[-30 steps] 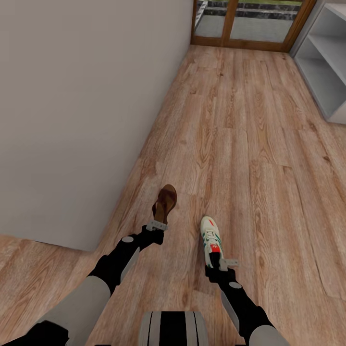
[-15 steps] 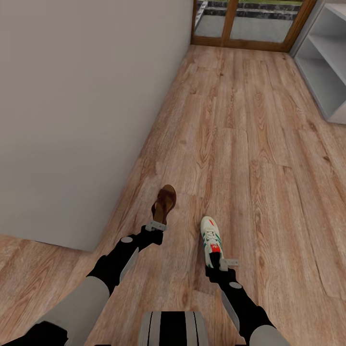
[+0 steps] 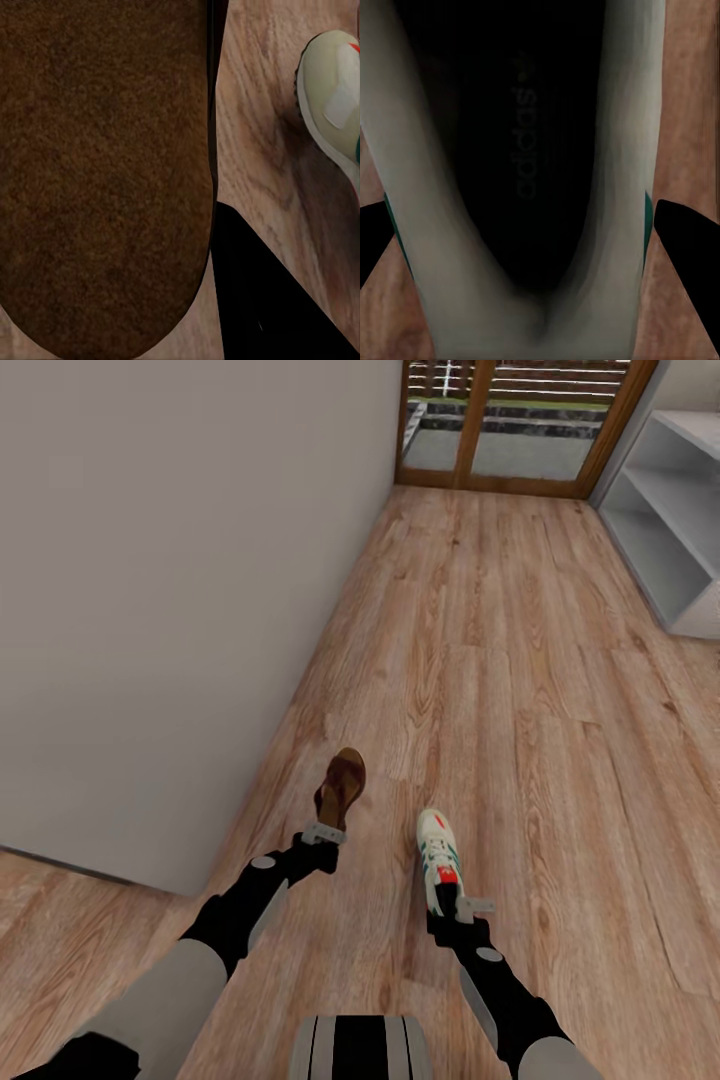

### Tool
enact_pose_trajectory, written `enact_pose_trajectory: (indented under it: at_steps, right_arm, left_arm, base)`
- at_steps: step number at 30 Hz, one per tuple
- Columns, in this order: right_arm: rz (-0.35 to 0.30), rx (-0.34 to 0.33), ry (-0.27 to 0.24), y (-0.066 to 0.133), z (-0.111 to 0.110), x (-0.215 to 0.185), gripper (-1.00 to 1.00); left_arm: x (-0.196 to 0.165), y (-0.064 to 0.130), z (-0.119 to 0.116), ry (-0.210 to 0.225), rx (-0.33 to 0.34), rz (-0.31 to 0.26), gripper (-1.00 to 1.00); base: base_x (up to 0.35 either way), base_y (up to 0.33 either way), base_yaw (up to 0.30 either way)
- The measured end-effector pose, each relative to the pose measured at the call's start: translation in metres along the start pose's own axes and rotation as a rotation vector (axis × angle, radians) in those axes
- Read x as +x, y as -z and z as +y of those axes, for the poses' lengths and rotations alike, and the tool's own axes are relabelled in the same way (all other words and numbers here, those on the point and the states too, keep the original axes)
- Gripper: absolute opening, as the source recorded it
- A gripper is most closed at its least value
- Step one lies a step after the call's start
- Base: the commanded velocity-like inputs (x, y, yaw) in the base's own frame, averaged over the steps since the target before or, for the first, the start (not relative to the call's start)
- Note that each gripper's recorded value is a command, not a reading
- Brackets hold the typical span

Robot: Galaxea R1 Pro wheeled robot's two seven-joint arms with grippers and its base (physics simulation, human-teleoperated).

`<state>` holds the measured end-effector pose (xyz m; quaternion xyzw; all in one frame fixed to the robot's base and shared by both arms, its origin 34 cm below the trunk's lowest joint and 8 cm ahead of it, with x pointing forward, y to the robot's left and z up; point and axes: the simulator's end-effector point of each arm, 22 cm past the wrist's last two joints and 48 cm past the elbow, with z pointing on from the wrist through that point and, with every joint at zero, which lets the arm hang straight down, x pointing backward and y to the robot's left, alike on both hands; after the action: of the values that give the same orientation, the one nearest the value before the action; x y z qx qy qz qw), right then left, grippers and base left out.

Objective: Pick up the two gym shoes and the two sandals from the corridor floor and place them onto the hallstand (shoe rack) in the corridor, making sure they are on the rack and not on the floor. Arrange them so the two gym shoes are next to each other and the two sandals are next to each other.

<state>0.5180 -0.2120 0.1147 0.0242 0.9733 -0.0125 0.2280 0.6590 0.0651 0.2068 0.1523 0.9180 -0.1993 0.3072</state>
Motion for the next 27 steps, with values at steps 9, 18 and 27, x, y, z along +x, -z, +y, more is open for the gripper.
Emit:
enact_pose_trajectory:
  at_steps: [9,18,27]
  right_arm:
    - [-0.054,0.002,-0.002,0.01,-0.001,-0.024,-1.0]
    - [-0.183,0.119,0.053,0.021,-0.098,-0.05,-1.0]
    - [-0.249,0.135,0.066,0.036,-0.117,-0.048,-1.0]
  left_arm:
    - [-0.01,0.013,0.009,-0.013,-0.023,-0.012,-1.0]
    - [0.075,0.046,0.023,0.01,-0.082,0.052,-1.0]
    - [0.096,0.068,0.024,0.014,-0.152,0.041,-1.0]
  base:
    - [0.0,0.0,0.0]
    - [0.0,0.0,-0.118]
    - [0.0,0.0,-0.154]
